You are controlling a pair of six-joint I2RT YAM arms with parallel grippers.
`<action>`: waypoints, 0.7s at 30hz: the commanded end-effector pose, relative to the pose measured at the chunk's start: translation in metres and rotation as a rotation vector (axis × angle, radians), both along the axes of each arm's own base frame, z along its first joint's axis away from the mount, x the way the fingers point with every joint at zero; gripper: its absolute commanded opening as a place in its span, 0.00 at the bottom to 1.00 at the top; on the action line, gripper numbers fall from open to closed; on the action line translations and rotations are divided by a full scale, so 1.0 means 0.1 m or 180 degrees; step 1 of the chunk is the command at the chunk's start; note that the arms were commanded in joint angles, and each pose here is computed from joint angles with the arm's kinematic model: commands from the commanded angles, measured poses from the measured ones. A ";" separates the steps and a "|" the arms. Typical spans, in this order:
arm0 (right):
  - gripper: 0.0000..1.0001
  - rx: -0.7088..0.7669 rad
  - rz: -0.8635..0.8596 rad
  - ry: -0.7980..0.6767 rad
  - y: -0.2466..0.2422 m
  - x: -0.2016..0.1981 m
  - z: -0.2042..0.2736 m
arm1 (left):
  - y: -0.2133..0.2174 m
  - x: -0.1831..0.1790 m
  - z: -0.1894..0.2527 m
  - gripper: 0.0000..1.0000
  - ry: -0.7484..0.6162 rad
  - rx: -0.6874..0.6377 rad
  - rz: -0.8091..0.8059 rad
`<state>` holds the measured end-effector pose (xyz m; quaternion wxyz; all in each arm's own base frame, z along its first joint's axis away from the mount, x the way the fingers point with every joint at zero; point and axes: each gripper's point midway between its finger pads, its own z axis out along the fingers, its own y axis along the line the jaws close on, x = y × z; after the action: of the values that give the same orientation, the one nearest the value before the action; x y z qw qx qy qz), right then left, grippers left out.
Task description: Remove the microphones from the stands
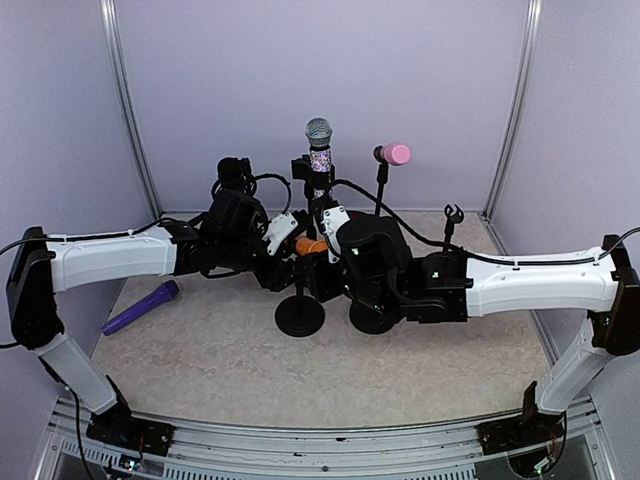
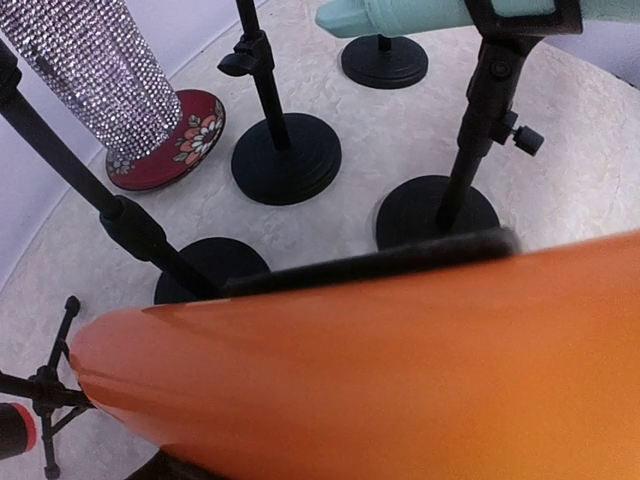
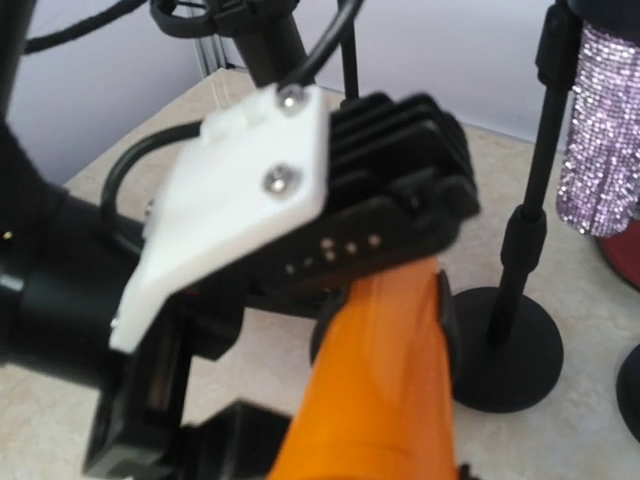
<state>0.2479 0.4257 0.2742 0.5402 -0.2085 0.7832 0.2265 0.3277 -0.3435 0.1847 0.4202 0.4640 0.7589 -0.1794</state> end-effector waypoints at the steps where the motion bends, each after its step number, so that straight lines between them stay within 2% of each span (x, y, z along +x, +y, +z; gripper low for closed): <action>1: 0.00 0.0669 0.0192 -0.0055 0.04 -0.15 0.51 | -0.05 0.12 0.12 0.59 -0.0169 -0.0126 0.0128; 9: 0.00 0.0806 0.0321 0.0068 0.05 -0.23 0.57 | -0.04 -0.01 0.04 0.35 -0.0146 -0.0067 -0.0071; 11: 0.00 0.0786 0.0323 0.0063 0.04 -0.23 0.58 | -0.02 0.00 0.04 0.24 -0.0163 -0.0059 -0.0059; 14: 0.00 0.0786 0.0344 0.0054 0.02 -0.25 0.61 | 0.05 0.04 0.02 0.02 -0.0198 -0.0046 0.0037; 21: 0.00 0.0706 0.0398 0.0035 -0.13 -0.36 0.67 | 0.25 0.19 -0.03 0.00 -0.0258 -0.0002 0.0336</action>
<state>0.2360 0.4197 0.2836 0.5251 -0.2019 0.7812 0.2705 0.3188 -0.3465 0.1840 0.4341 0.4703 0.7436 -0.1935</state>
